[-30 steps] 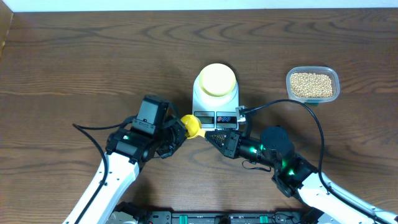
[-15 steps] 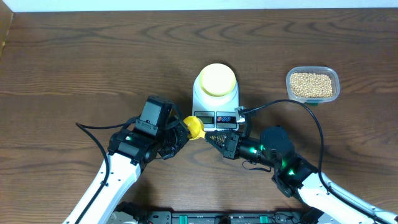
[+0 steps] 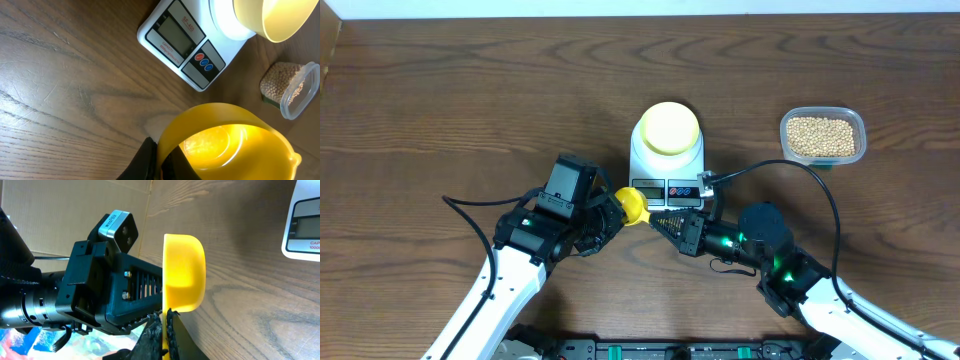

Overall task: Scoop item into bowl and weigh 50g on scale
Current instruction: 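Close the right gripper on the scoop handle, then open the left gripper and pull the scoop right with the right gripper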

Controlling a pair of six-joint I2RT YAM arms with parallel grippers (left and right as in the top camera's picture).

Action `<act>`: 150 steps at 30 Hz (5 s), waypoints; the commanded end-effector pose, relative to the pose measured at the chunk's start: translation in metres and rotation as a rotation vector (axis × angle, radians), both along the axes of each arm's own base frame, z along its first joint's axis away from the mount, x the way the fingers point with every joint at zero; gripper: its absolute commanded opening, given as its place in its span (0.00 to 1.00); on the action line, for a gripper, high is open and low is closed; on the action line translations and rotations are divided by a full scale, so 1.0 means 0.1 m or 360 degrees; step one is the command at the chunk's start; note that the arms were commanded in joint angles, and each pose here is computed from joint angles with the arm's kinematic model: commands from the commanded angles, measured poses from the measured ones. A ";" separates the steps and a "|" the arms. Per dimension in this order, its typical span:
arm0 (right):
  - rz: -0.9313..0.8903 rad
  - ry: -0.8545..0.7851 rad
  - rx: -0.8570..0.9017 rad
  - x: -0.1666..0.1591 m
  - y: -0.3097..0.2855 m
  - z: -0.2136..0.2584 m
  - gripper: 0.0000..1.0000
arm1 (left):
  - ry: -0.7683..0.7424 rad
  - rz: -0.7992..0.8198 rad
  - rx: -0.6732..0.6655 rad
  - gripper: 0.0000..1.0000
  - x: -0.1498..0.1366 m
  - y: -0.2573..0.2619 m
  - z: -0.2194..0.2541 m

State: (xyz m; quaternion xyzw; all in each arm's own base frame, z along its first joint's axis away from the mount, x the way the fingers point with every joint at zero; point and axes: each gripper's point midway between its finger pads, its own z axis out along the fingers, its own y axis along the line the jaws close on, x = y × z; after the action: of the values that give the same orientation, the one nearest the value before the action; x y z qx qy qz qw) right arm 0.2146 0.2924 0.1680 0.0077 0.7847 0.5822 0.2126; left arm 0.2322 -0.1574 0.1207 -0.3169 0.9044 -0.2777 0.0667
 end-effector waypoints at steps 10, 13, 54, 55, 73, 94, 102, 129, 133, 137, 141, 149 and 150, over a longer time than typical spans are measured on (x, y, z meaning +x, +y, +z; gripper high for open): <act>0.0038 -0.0152 -0.0038 0.01 0.03 0.05 0.06 | -0.0033 -0.0090 0.0046 0.07 -0.02 0.01 -0.03; 0.0039 -0.0151 -0.0038 0.01 0.03 0.05 0.09 | -0.0033 -0.0092 0.0046 0.07 -0.02 0.00 -0.03; 0.0113 -0.0107 -0.0010 -0.08 0.06 0.06 0.41 | 0.0026 0.0247 0.0073 0.07 0.09 0.14 -0.05; 0.0110 -0.0108 -0.0011 -0.07 0.06 0.06 0.40 | 0.0029 0.0246 0.0075 0.07 0.09 0.14 -0.06; 0.0037 -0.0087 -0.0014 0.00 0.03 0.05 0.28 | 0.0111 0.0215 0.0082 0.07 -0.03 0.15 -0.10; 0.0031 -0.0056 -0.0031 0.00 0.03 0.01 0.24 | 0.0121 0.0249 0.0020 0.07 -0.01 0.10 -0.07; 0.0031 -0.0056 -0.0030 0.00 0.03 0.01 0.18 | 0.0129 0.0245 0.0022 0.07 -0.02 0.09 -0.07; 0.0071 -0.0301 -0.0130 0.02 0.01 0.00 0.01 | 0.0088 0.0213 0.0069 0.54 -0.03 0.06 -0.08; 0.0098 -0.0384 -0.0257 0.05 -0.06 -0.13 0.01 | 0.0002 0.0173 0.0131 0.73 0.05 0.14 -0.06; 0.0131 -0.0329 -0.0374 0.04 -0.24 -0.31 0.01 | -0.0113 0.0033 0.0100 0.76 0.13 0.19 0.08; 0.0082 -0.0200 -0.0440 0.00 -0.65 -0.28 0.01 | -0.0351 -0.0061 0.0064 0.76 0.23 0.36 0.39; -0.0506 -0.0254 -0.0926 -0.06 -1.82 0.35 0.01 | -0.0434 0.0016 0.0030 0.54 0.22 0.44 0.55; -0.0575 -0.0269 -0.0997 -0.09 -1.95 0.43 0.01 | -0.0400 0.0069 0.0003 0.27 0.22 0.44 0.55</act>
State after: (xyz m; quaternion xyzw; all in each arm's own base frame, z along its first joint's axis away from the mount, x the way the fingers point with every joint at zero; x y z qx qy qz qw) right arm 0.1992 0.1417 0.1719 0.0234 0.8897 0.3635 0.2752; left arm 0.2497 -0.1125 0.1652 -0.2812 0.8927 -0.2996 0.1851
